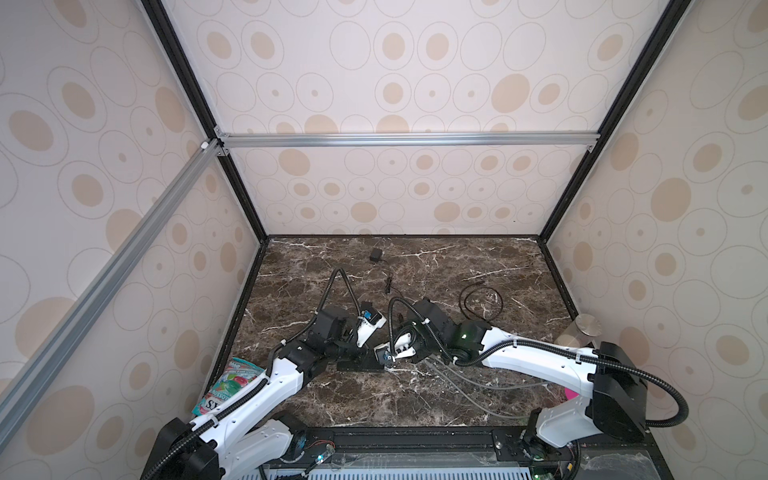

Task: Insert the plug into the switch port
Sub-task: 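Lower the plug toward the switch port with the right gripper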

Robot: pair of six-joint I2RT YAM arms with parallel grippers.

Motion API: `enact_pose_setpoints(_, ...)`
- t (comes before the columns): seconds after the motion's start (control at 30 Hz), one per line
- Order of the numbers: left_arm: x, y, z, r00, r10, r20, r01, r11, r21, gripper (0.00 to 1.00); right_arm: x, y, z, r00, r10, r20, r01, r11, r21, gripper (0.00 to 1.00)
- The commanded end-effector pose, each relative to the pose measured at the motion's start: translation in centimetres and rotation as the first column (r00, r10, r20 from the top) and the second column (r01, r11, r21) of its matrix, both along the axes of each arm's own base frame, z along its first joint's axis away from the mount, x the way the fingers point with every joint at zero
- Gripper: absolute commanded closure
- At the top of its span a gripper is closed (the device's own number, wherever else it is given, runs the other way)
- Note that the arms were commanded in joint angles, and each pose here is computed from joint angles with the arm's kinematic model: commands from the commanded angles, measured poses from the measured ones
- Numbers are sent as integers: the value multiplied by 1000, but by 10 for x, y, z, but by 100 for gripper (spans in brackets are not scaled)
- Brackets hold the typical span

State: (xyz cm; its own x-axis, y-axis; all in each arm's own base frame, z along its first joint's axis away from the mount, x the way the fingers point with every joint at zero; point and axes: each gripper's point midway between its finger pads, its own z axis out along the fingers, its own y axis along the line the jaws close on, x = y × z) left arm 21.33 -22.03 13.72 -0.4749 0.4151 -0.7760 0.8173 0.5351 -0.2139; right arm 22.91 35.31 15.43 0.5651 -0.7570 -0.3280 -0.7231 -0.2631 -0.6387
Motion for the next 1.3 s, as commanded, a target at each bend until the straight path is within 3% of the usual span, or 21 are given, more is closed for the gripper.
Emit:
enact_pose_setpoints(0.0, 5, -2, 22, 998, -18, 63, 20, 1000, -18, 100, -1, 4, -3, 1000, 23, -20, -24, 999, -23, 66)
enact_pose_setpoints(0.47, -1, -7, 27, 996, -53, 65, 57, 997, -54, 100, -2, 9, -5, 999, 41, -24, -41, 999, -10, 76)
enact_pose_setpoints(0.77, -6, -10, 27, 996, -74, 46, 77, 994, -73, 100, -10, -2, 13, 1000, 25, 17, -26, 996, 88, 74)
enact_pose_setpoints(0.87, -6, -11, 25, 996, -79, 32, 81, 994, -73, 100, -13, -9, 21, 998, 20, 55, -28, 991, 134, 68)
enact_pose_setpoints(1.27, -12, -18, 23, 992, -126, -23, 123, 987, -106, 100, -18, -15, 13, 998, 40, 45, -44, 995, 92, 66)
